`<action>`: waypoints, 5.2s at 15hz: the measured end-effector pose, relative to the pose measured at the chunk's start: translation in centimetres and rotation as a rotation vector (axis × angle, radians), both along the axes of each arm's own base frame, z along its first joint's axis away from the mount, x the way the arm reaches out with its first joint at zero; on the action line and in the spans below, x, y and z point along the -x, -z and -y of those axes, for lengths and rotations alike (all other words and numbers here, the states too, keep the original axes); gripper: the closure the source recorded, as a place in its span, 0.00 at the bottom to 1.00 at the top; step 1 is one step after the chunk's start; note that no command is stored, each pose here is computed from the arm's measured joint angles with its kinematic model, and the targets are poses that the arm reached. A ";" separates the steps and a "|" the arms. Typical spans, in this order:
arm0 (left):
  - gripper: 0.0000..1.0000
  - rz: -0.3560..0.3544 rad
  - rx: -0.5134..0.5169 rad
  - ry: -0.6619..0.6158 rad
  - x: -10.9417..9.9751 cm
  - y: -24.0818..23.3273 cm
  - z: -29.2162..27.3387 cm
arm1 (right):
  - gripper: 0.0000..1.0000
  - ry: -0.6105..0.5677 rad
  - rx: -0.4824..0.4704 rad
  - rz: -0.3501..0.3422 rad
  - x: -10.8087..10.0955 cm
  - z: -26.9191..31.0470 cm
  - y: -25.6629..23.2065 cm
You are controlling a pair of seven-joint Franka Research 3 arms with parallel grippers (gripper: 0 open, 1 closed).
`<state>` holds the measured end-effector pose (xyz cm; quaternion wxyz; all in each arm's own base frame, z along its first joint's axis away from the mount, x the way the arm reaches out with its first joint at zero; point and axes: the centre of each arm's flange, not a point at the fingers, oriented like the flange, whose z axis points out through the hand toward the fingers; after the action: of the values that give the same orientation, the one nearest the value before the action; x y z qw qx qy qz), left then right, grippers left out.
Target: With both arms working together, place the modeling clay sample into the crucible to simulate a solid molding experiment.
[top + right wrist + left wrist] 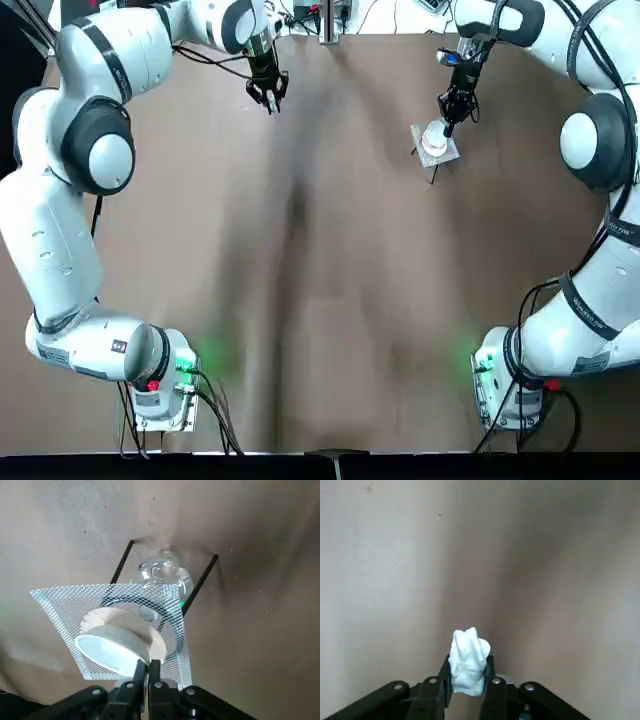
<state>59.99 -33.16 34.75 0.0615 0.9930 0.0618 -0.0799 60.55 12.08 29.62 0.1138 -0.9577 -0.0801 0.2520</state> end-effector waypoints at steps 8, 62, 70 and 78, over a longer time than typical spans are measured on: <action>0.72 -0.047 0.104 -0.081 0.3 -2.1 1.2 | 0.96 0.062 -0.128 -0.080 -0.3 -1.2 -3.3; 0.02 -0.152 0.341 -0.215 2.5 -5.2 7.3 | 0.96 0.557 -0.275 -0.116 1.7 -28.0 -3.5; 0.02 0.017 0.115 0.057 -2.6 -7.0 -6.5 | 0.96 0.455 -0.200 -0.177 0.5 -22.3 -2.7; 0.02 0.024 -0.175 0.299 -4.1 -11.4 -22.8 | 0.96 0.257 -0.115 -0.124 -3.3 -6.6 -6.0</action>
<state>64.08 -10.39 46.11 -0.0372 0.9935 -0.0807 -0.0705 63.88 18.71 35.58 0.2044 -0.9346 0.0359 0.2890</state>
